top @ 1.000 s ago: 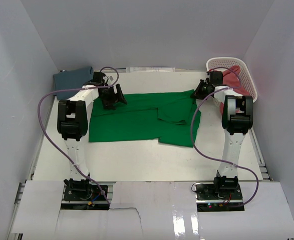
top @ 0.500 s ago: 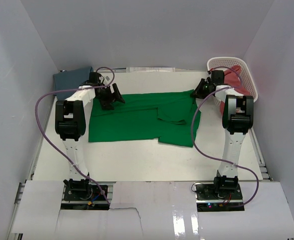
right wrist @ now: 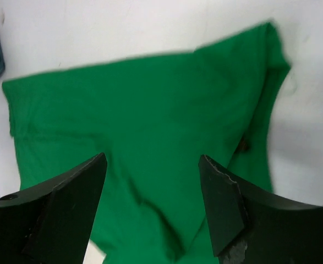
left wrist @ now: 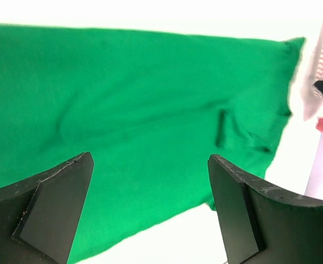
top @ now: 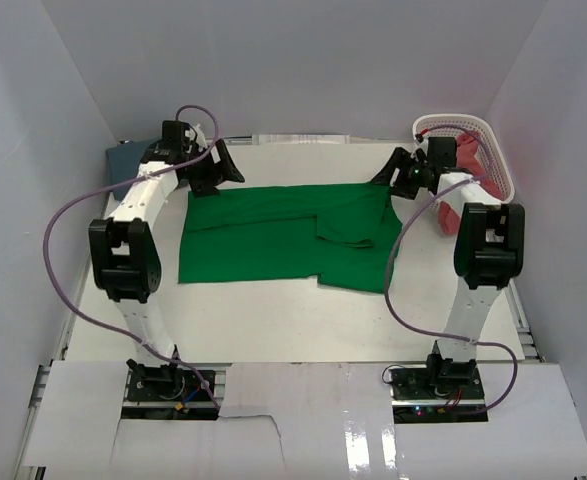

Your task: Fold and stack the t-shirts

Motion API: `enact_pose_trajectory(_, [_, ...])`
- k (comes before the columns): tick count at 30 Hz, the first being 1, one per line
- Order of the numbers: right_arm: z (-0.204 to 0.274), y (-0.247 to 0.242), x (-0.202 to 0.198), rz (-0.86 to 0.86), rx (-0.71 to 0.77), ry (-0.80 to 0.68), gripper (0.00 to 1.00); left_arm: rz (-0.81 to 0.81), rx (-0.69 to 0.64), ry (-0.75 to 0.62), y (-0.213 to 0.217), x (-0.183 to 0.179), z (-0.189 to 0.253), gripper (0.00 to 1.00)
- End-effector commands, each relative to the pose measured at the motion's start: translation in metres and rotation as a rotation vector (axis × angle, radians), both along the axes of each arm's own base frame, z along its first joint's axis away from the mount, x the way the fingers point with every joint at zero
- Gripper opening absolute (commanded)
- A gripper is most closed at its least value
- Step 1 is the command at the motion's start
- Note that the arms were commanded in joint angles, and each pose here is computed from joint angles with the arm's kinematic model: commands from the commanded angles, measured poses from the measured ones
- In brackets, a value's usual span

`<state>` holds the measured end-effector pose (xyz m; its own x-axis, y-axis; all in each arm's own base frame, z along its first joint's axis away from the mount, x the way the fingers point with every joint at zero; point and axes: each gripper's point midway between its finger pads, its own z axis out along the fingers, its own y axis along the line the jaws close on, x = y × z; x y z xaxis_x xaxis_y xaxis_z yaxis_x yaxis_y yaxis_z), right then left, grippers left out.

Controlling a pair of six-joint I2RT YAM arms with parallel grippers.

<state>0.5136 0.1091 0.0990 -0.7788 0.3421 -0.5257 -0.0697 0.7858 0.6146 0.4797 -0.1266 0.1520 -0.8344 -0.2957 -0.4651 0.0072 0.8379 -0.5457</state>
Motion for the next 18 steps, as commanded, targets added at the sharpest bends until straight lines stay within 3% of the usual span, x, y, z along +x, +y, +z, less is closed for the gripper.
enact_pose_trajectory(1, [0.037, 0.014, -0.037, 0.051, 0.01, -0.058, 0.74, 0.001, -0.005, -0.105, 0.001, -0.029, 0.051, 0.96])
enact_pose_trajectory(2, [0.035, 0.013, -0.061, 0.05, 0.004, -0.036, 0.74, -0.009, -0.009, -0.053, 0.001, -0.046, 0.031, 0.96])
enact_pose_trajectory(4, [0.03, 0.006, -0.082, 0.026, -0.038, -0.028, 0.79, -0.043, -0.039, -0.075, -0.005, -0.066, 0.038, 0.96])
enact_pose_trajectory(5, [0.041, 0.0, -0.092, 0.005, -0.06, -0.057, 0.8, -0.063, -0.049, -0.037, -0.008, -0.082, 0.021, 0.96])
enact_pose_trajectory(6, [0.023, -0.001, -0.114, 0.007, -0.065, -0.007, 0.82, -0.081, -0.061, -0.072, -0.013, -0.089, 0.029, 0.96])
enact_pose_trajectory(10, [0.009, 0.006, -0.166, 0.031, -0.012, 0.021, 0.92, -0.238, -0.072, -0.069, -0.07, -0.128, 0.017, 0.96])
enact_pose_trajectory(18, [-0.013, 0.013, -0.247, 0.022, 0.083, 0.034, 0.96, -0.473, -0.189, -0.107, -0.179, -0.166, 0.011, 0.96])
